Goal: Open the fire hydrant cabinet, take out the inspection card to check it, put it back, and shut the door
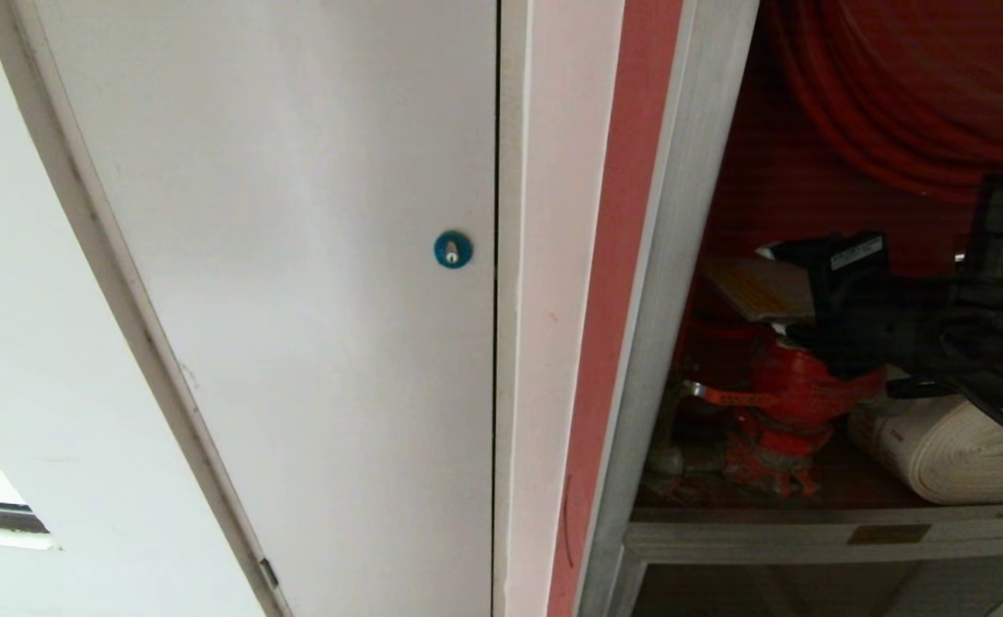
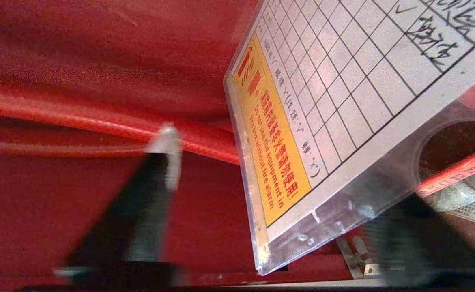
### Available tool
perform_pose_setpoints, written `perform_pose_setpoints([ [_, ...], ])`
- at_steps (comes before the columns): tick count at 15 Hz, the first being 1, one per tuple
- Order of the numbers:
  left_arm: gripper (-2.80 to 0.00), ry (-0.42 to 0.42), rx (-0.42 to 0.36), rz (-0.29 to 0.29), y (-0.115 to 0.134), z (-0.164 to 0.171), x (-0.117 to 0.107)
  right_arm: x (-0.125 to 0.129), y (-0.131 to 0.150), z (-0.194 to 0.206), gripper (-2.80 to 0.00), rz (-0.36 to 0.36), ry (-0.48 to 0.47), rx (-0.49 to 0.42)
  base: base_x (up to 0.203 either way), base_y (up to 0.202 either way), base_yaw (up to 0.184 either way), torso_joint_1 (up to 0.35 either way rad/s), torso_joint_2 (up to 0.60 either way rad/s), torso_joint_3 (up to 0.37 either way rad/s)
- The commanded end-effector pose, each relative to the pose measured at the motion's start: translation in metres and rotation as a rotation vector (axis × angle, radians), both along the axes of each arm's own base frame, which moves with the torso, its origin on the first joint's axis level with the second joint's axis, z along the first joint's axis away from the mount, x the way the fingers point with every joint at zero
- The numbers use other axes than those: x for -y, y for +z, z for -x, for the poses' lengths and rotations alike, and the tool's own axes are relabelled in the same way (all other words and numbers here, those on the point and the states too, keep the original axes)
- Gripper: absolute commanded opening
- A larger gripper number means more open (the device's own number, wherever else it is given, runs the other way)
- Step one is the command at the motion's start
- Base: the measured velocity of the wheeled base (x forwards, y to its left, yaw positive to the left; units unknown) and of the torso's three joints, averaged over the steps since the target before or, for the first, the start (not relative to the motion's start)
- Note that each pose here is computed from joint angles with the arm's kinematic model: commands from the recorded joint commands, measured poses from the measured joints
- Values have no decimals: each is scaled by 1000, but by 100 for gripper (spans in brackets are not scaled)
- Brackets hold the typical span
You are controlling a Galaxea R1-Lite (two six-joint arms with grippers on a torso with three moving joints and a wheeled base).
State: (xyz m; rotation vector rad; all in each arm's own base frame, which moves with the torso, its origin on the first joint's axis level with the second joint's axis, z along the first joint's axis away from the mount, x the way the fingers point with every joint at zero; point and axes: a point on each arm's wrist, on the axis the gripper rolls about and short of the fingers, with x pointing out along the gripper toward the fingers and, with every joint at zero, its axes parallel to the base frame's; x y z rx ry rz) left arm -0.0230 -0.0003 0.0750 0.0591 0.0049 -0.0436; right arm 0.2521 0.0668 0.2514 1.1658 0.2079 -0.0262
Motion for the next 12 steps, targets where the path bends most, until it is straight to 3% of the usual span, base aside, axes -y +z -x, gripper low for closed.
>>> perform_pose_setpoints([
  [1, -280, -1, 0, -1, 0, 0, 0, 0, 0, 0, -280, -5, -2, 0, 0, 0, 0, 0, 0, 0],
  [12, -280, 0, 0, -1, 0, 0, 0, 2, 3, 7, -280, -9, 4, 10, 0, 0, 0, 0, 0, 0],
])
